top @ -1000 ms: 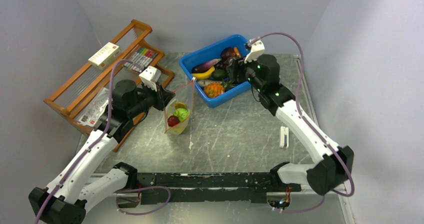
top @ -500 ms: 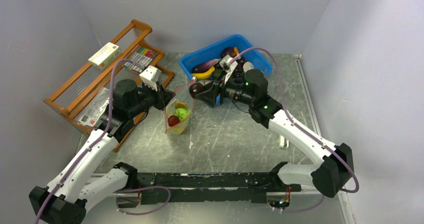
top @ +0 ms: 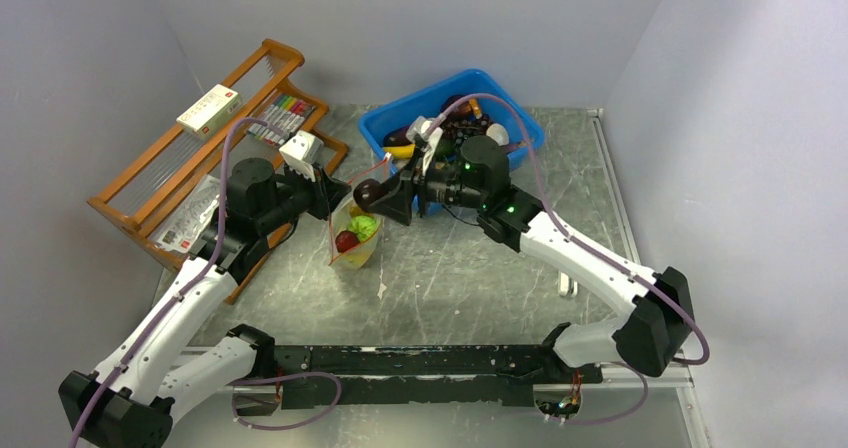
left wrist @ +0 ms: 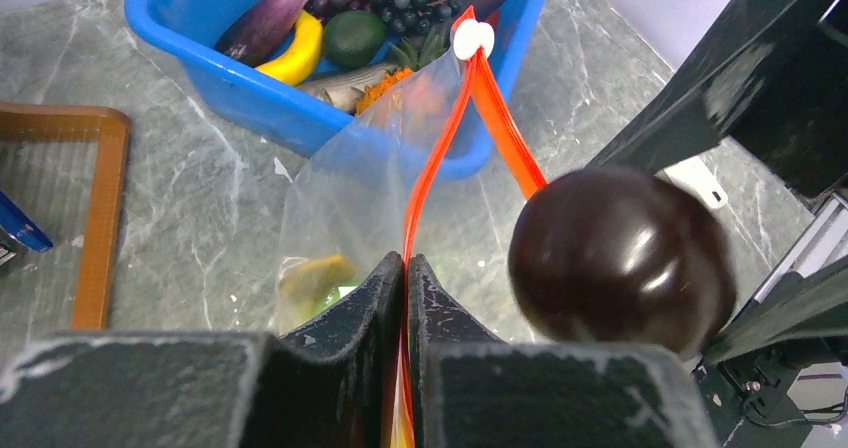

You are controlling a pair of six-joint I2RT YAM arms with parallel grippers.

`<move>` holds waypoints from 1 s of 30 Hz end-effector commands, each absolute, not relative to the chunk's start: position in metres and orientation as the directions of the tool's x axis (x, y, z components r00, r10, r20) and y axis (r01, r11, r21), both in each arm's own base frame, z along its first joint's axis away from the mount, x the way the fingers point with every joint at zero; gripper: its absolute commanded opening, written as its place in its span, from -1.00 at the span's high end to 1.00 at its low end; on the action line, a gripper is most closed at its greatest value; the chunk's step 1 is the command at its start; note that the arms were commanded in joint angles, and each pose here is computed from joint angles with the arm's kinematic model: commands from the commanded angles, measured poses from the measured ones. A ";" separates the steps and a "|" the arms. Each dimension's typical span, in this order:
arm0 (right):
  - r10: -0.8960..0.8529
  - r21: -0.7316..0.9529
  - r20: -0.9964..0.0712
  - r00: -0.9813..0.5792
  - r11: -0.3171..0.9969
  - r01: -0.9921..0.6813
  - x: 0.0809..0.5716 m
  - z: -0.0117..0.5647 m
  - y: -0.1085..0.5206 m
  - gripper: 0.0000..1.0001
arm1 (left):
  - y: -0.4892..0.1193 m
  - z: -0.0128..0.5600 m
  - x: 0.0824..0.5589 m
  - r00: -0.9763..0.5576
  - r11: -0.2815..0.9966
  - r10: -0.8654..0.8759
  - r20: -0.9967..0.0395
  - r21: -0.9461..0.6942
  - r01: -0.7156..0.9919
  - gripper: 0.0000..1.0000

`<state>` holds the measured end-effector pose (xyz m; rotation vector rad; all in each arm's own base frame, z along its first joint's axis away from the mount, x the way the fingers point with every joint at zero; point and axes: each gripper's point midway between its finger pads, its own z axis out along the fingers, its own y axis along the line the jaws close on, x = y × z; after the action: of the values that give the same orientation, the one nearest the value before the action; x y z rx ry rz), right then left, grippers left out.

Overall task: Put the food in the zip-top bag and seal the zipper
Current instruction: Place the fake fruit in the zipper food storage bag.

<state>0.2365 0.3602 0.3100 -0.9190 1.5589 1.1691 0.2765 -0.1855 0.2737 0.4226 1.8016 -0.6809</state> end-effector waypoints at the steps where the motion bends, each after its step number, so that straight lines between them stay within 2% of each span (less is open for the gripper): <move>1: -0.065 0.219 -0.967 -0.244 0.266 -0.939 0.234 0.309 0.369 0.17 | -0.186 0.281 0.278 -0.297 0.759 -0.057 -0.953 -0.235 0.608 0.86; 6: -0.122 0.215 -0.956 -0.266 0.321 -0.922 0.241 0.288 0.372 0.13 | -0.186 0.282 0.277 -0.294 0.757 -0.058 -0.954 -0.234 0.610 0.86; 16: -0.201 0.225 -0.929 -0.310 0.356 -0.907 0.248 0.264 0.383 -0.10 | -0.185 0.284 0.277 -0.286 0.761 -0.059 -0.956 -0.228 0.607 0.86; 24: -0.184 0.228 -0.934 -0.306 0.352 -0.908 0.246 0.271 0.383 -0.29 | -0.188 0.284 0.274 -0.287 0.744 -0.057 -0.956 -0.233 0.626 0.86; 30: -0.121 0.244 -0.948 -0.293 0.311 -0.919 0.238 0.300 0.384 -0.41 | -0.191 0.286 0.272 -0.284 0.729 -0.061 -0.957 -0.237 0.642 0.86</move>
<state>0.2444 0.3807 0.2559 -0.9766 1.7720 1.0359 0.2736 -0.1880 0.2736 0.4381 1.7987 -0.7000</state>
